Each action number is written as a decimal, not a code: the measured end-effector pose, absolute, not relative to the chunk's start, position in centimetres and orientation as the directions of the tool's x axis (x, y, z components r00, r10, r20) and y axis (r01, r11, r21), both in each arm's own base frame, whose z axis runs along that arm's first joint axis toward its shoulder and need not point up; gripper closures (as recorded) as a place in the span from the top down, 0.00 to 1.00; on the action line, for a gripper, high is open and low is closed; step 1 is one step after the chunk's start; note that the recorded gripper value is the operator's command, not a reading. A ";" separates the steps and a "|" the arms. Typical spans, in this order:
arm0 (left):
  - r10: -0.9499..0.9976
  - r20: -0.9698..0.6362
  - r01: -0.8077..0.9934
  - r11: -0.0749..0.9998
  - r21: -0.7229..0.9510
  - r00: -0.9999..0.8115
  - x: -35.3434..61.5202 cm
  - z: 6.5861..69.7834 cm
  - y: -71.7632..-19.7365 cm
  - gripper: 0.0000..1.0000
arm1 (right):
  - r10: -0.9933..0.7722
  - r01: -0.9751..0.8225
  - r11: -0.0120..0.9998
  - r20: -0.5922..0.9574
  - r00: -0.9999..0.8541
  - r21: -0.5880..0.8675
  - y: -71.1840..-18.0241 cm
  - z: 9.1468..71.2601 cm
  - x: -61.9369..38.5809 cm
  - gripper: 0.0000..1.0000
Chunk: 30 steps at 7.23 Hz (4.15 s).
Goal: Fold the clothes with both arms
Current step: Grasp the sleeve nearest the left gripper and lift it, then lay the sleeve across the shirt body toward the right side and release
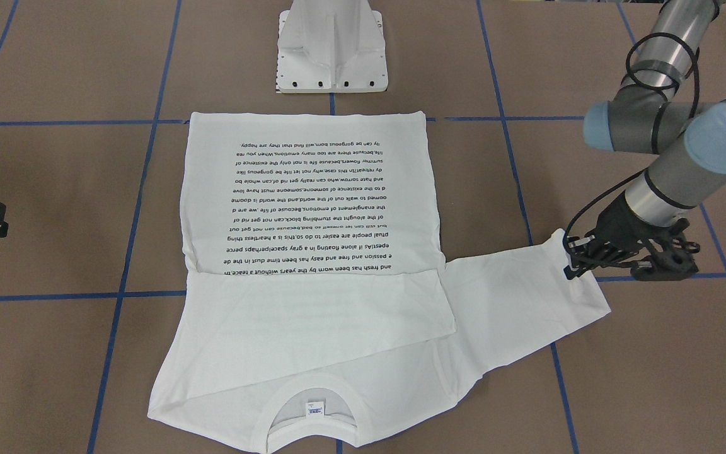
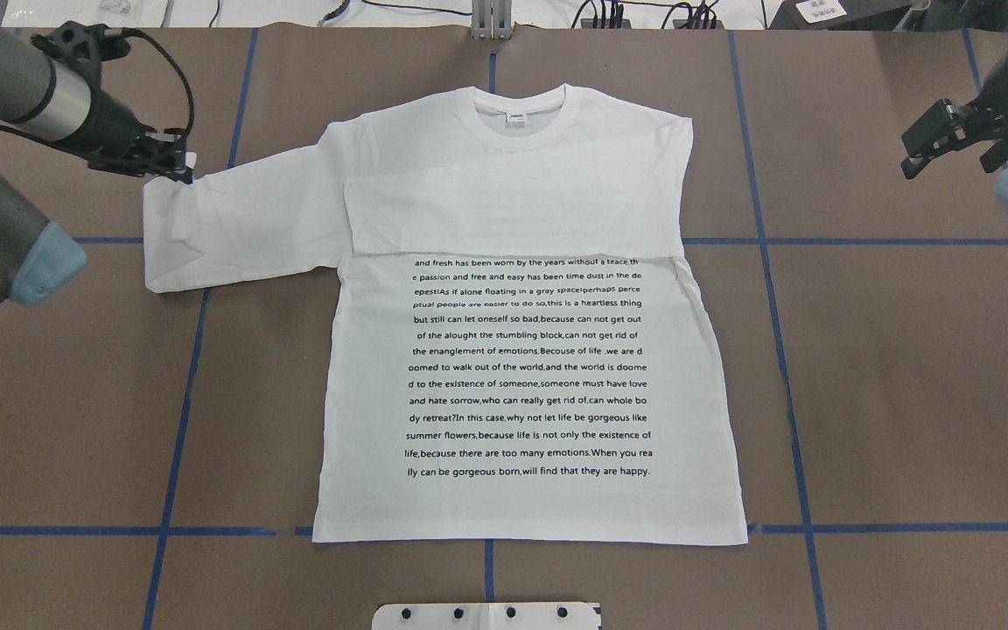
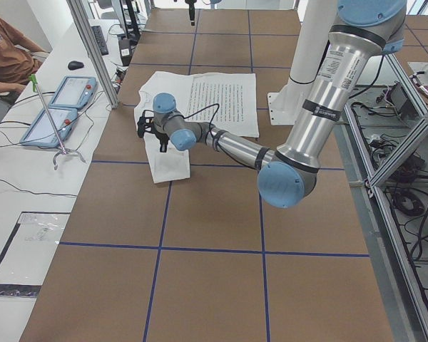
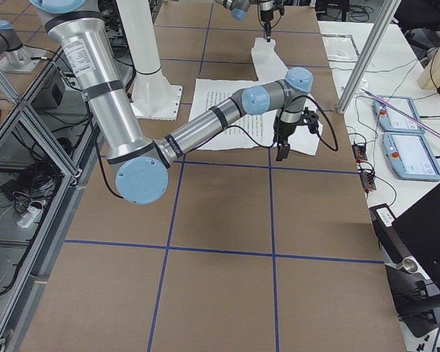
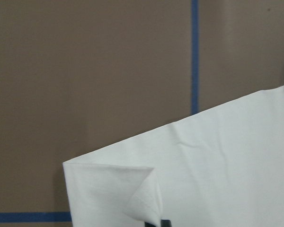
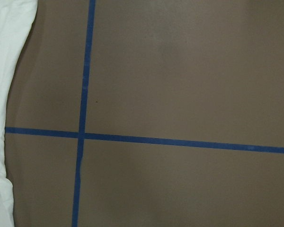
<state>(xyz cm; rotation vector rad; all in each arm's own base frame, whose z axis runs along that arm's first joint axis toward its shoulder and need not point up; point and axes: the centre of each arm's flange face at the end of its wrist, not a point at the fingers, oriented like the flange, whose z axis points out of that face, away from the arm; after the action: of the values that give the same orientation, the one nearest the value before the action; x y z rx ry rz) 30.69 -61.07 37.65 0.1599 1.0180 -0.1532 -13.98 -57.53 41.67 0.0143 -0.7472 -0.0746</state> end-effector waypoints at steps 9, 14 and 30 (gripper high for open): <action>-0.126 -0.987 0.190 0.976 -0.106 0.098 43.9 -2.4 -57.1 0.00 | -0.068 0.056 0.998 0.686 0.725 0.039 -56.8 44.0 -13.9 1.00; -0.118 -0.990 0.256 0.962 -0.094 0.080 53.9 2.9 -57.6 0.00 | -0.047 0.039 0.999 0.688 0.725 0.027 -57.0 43.8 -14.0 1.00; -0.011 -0.955 0.249 0.966 0.066 0.295 59.2 14.4 -47.1 1.00 | 0.034 -0.080 0.997 0.760 0.649 0.023 -51.9 41.8 -20.2 1.00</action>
<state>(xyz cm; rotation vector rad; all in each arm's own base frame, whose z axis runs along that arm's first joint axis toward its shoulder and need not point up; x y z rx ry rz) 59.20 -47.12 14.43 0.2170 1.2621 -0.1749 -20.22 -51.86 41.84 0.0560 -0.8618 0.0647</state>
